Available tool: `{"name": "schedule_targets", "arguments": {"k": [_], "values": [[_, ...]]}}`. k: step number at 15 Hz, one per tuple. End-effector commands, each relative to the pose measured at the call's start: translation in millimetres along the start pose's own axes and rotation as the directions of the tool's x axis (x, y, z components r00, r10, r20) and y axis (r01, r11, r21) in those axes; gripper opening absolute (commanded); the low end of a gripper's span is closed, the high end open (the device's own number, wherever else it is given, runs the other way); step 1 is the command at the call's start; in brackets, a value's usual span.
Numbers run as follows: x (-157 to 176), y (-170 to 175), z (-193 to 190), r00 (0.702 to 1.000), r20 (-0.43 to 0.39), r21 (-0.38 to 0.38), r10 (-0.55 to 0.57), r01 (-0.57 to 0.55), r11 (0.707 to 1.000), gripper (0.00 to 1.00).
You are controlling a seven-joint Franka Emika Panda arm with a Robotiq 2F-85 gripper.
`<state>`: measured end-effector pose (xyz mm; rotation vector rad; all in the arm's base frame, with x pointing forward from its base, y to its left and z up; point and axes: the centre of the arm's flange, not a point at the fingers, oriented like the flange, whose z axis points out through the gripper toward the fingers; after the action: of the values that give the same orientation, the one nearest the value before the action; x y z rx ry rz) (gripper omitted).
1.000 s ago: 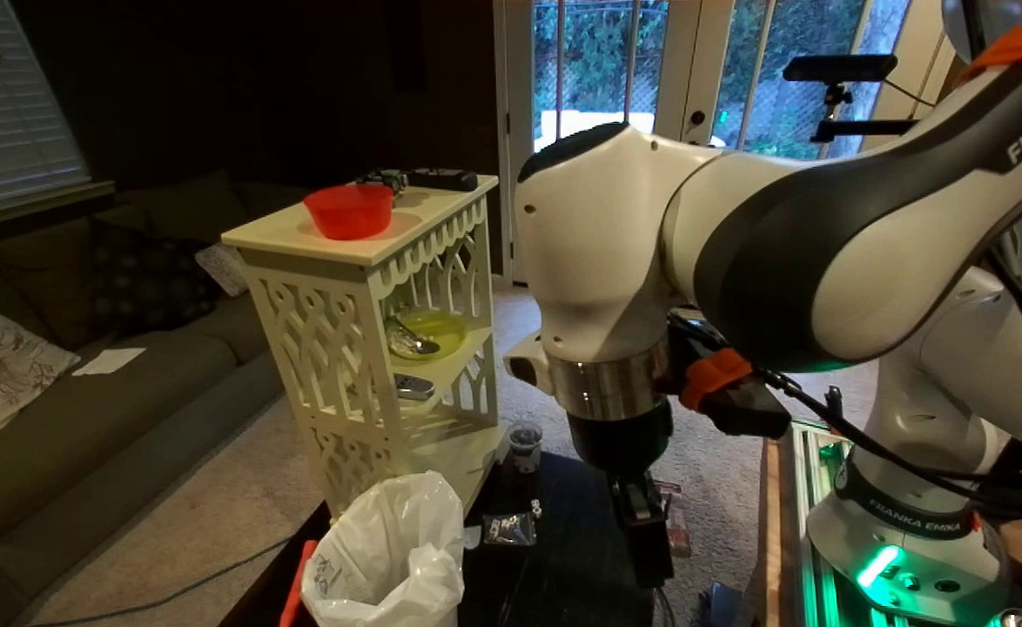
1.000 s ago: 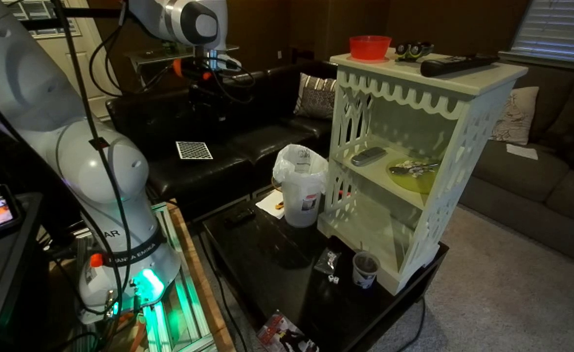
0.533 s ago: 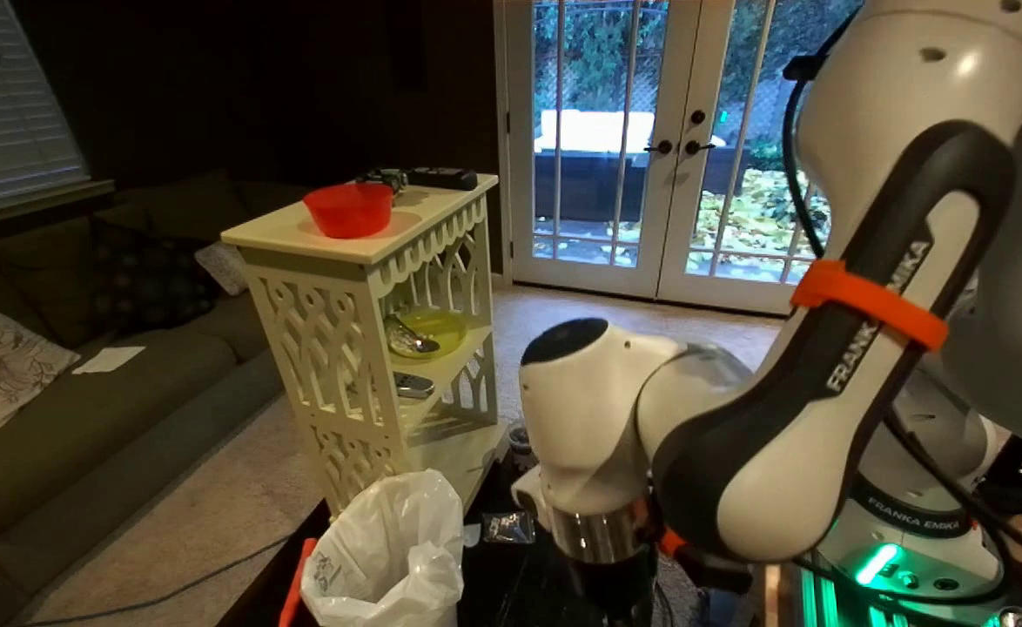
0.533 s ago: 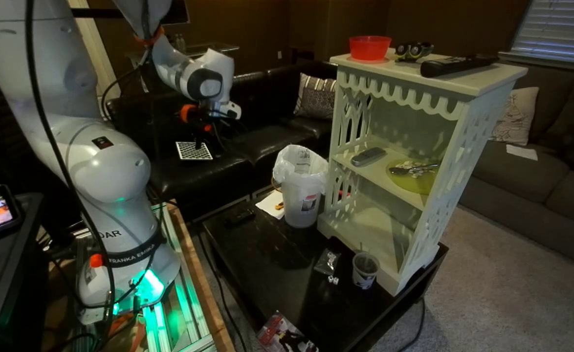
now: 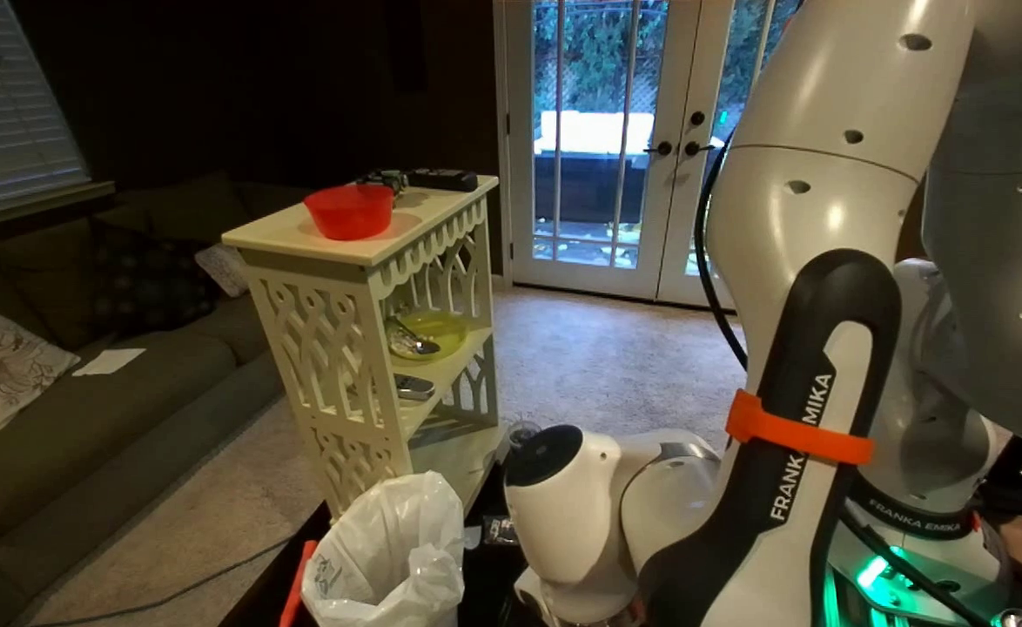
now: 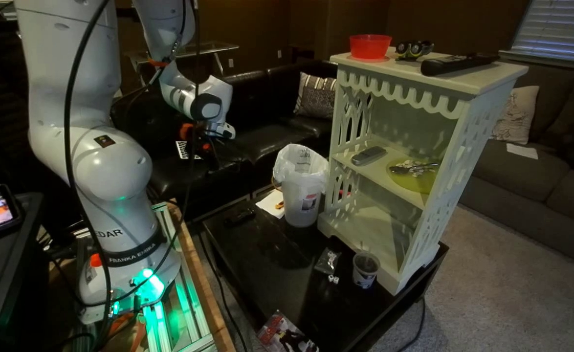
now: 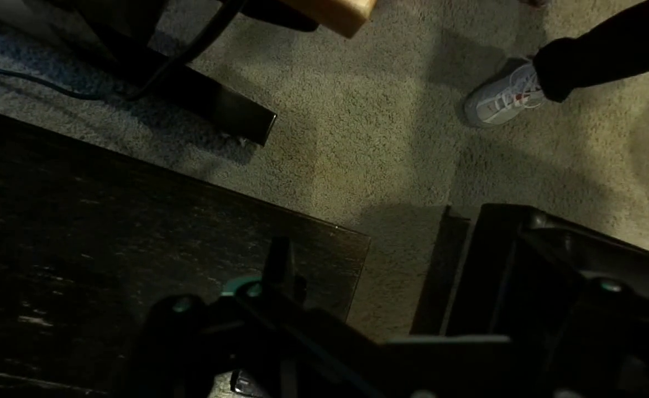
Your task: Pick up the remote, then place it next to the yellow plate
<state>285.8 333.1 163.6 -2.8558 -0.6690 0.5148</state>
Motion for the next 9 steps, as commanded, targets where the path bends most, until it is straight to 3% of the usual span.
{"name": "schedule_targets", "arguments": {"k": [1,3,5,9], "values": [[2,2,21,0.989,-0.135,-0.034,0.062,-0.068,0.997,1.0],[9,5,48,0.964,-0.247,-0.016,0.094,-0.101,0.995,1.0],[25,10,87,0.947,-0.3,0.004,0.118,-0.123,0.992,1.0],[50,10,145,0.948,-0.273,0.011,0.162,-0.165,0.986,1.0]]}}
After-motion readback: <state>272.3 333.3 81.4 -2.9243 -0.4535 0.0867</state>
